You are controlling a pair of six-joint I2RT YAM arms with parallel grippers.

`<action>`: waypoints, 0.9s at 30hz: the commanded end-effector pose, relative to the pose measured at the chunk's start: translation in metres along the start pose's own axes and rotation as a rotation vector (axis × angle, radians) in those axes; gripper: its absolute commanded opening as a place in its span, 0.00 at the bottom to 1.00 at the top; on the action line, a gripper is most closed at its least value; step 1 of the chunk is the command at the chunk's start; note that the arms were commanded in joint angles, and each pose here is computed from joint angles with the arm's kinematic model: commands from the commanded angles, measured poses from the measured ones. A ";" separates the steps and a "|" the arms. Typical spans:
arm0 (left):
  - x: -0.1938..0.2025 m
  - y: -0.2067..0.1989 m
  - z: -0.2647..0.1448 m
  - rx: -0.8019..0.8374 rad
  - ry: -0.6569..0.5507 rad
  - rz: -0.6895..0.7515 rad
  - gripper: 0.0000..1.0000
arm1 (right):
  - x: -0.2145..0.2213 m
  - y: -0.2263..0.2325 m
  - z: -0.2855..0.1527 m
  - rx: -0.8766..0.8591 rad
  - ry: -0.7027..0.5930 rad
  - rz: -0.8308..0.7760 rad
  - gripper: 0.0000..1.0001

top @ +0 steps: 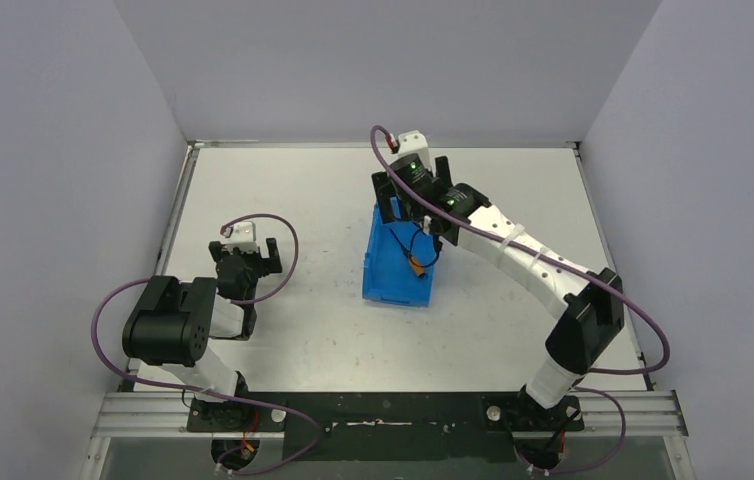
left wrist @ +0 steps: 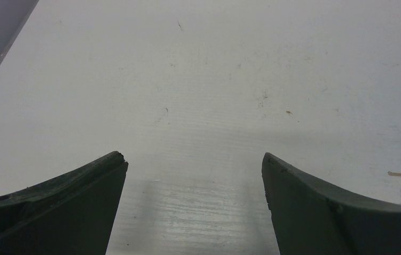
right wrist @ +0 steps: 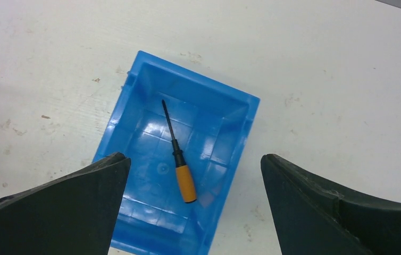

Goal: Put the screwdriver in the bin
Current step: Reset both arms

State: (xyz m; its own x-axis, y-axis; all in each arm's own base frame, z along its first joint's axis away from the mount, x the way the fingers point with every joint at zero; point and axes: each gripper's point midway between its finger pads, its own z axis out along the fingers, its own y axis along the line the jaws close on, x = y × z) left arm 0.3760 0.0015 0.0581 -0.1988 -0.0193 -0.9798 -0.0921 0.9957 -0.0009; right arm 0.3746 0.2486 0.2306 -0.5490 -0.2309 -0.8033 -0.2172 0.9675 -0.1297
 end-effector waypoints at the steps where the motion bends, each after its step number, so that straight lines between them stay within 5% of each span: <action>1: -0.017 0.000 0.002 0.002 -0.059 -0.008 0.97 | -0.010 -0.045 -0.011 0.063 -0.012 -0.006 1.00; 14: -0.016 0.000 0.002 0.002 -0.058 -0.008 0.97 | 0.048 -0.176 0.008 0.160 0.166 0.035 1.00; 27: -0.016 0.000 0.002 0.002 -0.058 -0.008 0.97 | 0.087 -0.256 0.020 0.180 0.184 0.225 1.00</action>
State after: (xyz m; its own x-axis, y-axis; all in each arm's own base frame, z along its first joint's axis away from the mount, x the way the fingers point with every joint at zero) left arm 0.3760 0.0015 0.0581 -0.1988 -0.0193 -0.9798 -0.0921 0.9957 -0.0009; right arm 0.3892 -0.0106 0.1587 -0.7839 -0.0380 -0.6197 0.0525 0.9905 -0.1272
